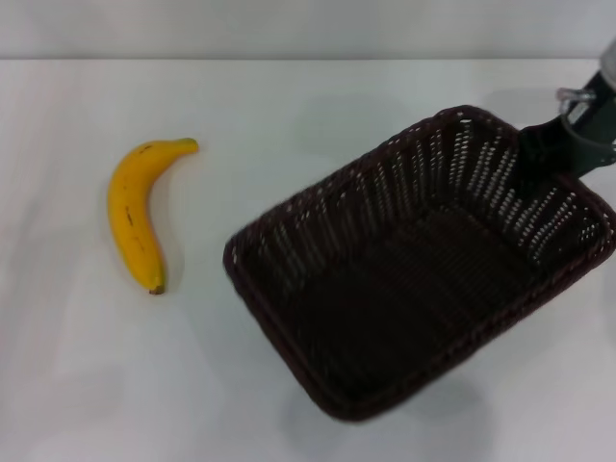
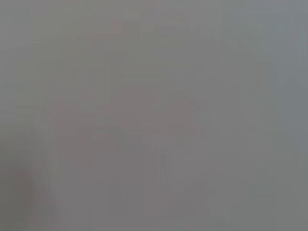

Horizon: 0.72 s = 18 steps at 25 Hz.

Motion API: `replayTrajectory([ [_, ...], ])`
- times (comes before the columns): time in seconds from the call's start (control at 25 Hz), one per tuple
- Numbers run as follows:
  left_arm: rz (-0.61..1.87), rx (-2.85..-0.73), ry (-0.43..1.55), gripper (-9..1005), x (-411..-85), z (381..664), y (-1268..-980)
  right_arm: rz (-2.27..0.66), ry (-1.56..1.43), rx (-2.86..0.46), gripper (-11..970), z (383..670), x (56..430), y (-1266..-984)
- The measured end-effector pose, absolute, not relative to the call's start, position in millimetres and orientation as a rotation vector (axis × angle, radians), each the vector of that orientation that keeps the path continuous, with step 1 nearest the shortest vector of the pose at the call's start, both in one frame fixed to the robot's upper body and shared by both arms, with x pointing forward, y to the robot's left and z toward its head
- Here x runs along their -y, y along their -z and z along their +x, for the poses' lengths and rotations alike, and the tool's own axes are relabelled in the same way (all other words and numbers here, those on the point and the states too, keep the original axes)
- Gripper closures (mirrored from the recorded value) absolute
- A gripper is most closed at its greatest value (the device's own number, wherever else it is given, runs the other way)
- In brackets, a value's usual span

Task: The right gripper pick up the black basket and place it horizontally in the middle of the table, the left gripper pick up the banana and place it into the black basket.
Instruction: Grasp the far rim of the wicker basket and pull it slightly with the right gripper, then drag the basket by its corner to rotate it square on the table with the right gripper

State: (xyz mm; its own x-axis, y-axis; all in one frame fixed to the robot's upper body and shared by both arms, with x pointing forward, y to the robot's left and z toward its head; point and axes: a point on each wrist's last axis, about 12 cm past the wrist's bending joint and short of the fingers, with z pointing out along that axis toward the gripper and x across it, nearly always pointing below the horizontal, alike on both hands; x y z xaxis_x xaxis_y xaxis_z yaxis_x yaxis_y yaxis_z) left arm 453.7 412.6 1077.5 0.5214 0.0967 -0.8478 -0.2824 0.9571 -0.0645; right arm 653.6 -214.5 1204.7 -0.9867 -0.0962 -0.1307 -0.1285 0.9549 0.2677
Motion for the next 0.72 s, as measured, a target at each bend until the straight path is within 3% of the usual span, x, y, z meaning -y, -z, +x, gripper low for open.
replayTrajectory([
  [0.24,-0.192,-0.991,-0.243,135,-422.4,462.0,-1085.5,0.074,-0.53,-2.925,780,637.3,241.1,-1205.7],
  [0.72,-0.176,-0.999,-0.233,135,-428.3,483.2,-1096.5,0.228,-0.667,-2.919,810,617.2,238.4,-1191.0],
])
